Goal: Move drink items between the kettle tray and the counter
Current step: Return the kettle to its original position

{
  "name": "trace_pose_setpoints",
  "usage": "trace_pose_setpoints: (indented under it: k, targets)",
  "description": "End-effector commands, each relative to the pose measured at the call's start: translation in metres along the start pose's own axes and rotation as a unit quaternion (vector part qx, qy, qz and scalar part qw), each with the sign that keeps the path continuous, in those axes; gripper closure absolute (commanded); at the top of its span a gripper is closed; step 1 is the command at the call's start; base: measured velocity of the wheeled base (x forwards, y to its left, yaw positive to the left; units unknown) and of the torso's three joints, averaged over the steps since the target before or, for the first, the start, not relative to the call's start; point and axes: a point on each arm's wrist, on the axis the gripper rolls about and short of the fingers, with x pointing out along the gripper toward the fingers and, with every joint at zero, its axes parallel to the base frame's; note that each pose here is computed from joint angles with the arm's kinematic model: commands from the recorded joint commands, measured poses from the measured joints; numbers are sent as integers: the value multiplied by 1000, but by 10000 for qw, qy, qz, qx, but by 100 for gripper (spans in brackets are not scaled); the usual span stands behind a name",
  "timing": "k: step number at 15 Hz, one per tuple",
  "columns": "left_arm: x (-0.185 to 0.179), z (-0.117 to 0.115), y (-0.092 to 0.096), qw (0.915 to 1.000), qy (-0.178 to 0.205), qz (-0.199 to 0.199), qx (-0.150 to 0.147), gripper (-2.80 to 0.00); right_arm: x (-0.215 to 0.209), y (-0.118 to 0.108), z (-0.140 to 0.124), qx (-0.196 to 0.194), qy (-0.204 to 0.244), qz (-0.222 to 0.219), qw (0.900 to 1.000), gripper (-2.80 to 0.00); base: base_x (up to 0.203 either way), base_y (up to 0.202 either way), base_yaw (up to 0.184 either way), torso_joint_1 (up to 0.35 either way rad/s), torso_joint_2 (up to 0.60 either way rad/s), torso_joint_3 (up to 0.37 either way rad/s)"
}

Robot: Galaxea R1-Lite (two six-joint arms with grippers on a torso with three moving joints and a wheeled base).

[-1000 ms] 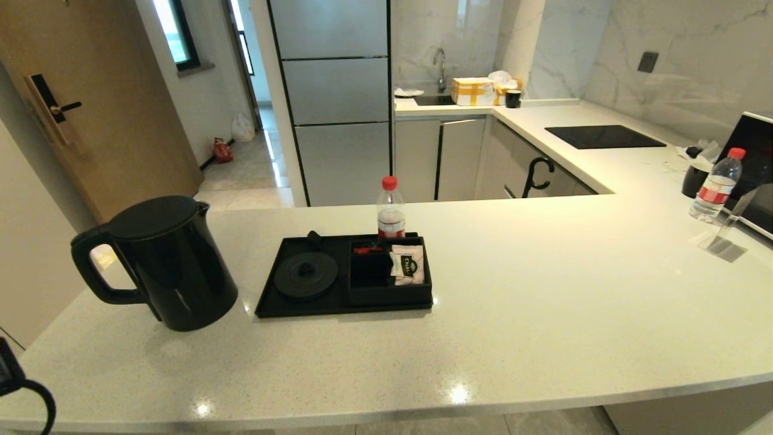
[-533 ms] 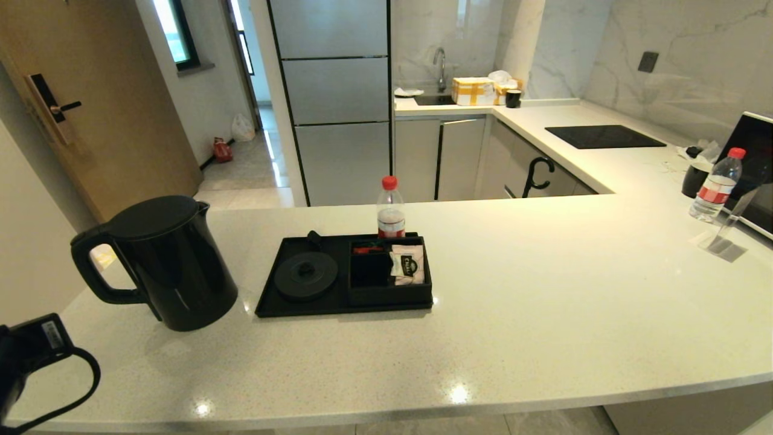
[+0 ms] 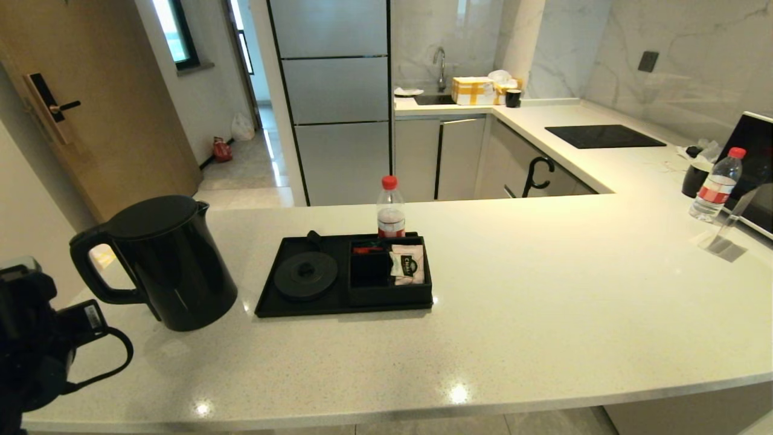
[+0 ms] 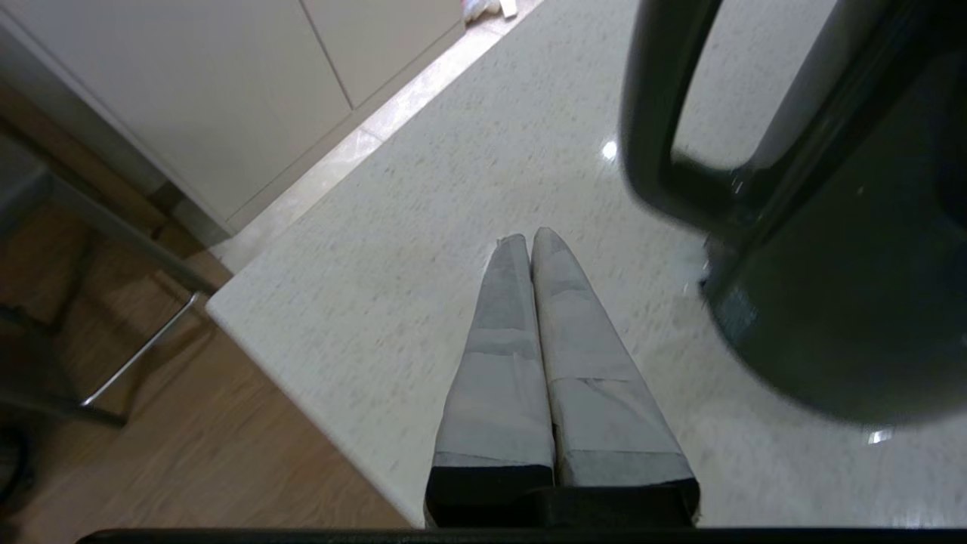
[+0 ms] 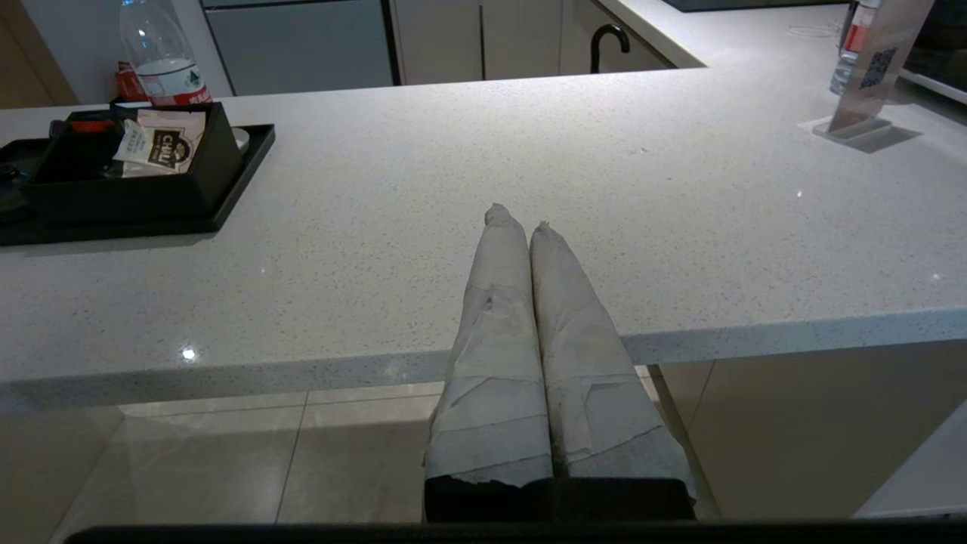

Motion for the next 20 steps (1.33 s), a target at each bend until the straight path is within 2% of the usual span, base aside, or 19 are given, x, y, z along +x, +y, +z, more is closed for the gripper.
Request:
trace_pose_setpoints:
  k: [1, 2, 14, 16, 19, 20]
  targets:
    - [13, -6, -6, 9999, 115, 31, 65, 0, 2, 0, -9, -11, 163, 3, 9999, 0, 0, 0, 0, 0, 0, 0]
    - [15, -5, -7, 9999, 105, 38, 67, -280, 2, 0, -9, -4, 163, 3, 9999, 0, 0, 0, 0, 0, 0, 0]
    - [36, 2, -13, 9999, -3, 109, -32, -280, 2, 0, -9, -4, 163, 3, 9999, 0, 0, 0, 0, 0, 0, 0]
    - [44, 4, -17, 9999, -102, -54, -4, -280, 2, 0, -9, -4, 163, 3, 9999, 0, 0, 0, 0, 0, 0, 0]
    - [46, 5, -16, 9998, -166, -71, 31, -280, 2, 0, -9, -4, 163, 3, 9999, 0, 0, 0, 0, 0, 0, 0]
    - [54, 6, -15, 9992, -393, -86, 43, -280, 2, 0, -9, -4, 163, 3, 9999, 0, 0, 0, 0, 0, 0, 0]
